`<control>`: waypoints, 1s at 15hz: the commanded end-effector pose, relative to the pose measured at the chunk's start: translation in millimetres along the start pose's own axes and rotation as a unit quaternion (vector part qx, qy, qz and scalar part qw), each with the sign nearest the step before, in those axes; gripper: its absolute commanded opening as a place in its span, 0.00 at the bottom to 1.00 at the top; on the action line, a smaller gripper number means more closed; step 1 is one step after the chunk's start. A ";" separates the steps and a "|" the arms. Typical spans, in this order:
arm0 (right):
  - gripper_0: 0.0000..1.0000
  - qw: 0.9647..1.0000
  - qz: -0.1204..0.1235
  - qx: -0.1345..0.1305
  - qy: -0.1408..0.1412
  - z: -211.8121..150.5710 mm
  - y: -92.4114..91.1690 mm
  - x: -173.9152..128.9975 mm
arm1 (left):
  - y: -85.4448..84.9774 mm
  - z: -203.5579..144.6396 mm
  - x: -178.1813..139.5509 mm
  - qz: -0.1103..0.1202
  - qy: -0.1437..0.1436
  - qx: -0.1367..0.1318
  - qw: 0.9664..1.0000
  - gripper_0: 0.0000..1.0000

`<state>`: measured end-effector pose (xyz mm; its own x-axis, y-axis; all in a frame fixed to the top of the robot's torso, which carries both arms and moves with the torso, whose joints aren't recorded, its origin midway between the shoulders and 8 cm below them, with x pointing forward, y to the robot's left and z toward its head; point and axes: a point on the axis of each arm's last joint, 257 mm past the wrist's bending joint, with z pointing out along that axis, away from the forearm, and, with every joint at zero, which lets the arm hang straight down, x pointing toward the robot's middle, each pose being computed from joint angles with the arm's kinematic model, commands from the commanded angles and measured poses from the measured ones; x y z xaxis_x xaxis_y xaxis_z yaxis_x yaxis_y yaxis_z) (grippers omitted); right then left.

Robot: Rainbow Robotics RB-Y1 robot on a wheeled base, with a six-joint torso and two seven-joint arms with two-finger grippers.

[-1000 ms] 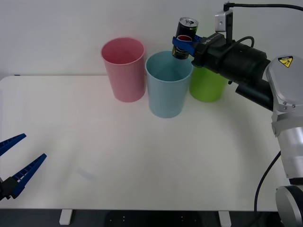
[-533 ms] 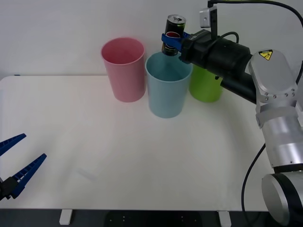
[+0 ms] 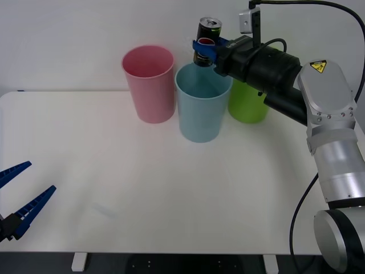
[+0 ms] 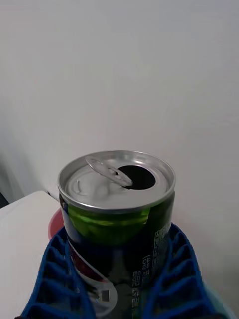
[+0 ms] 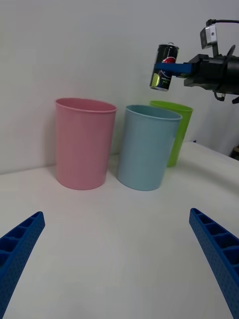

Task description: Grasp the object on the table and drop it into the matching bin: aluminum can to the light blue bin, PET bottle to the pink bin.

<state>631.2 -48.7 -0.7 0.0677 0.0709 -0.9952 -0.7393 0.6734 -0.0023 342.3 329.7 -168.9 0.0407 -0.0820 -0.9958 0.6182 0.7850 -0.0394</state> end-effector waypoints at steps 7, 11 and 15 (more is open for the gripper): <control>1.00 1.000 -0.006 -0.003 -0.007 -1.3 1.5 -1.9 | 0.0 0.0 0.0 0.000 0.000 0.000 1.000 1.00; 1.00 1.000 -0.012 0.001 -0.015 -22.9 2.4 1.1 | 0.0 0.0 0.0 0.000 0.000 0.000 1.000 1.00; 1.00 1.000 -0.021 -0.005 -0.017 -58.8 6.4 7.0 | 0.0 0.0 0.0 0.000 0.000 0.000 1.000 1.00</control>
<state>593.1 -82.6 -12.2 0.1171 0.0718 -0.9905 -0.7406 0.6708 -0.0390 342.3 329.7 -168.9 0.0406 -0.0821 -0.9958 0.6182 0.7850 -0.0395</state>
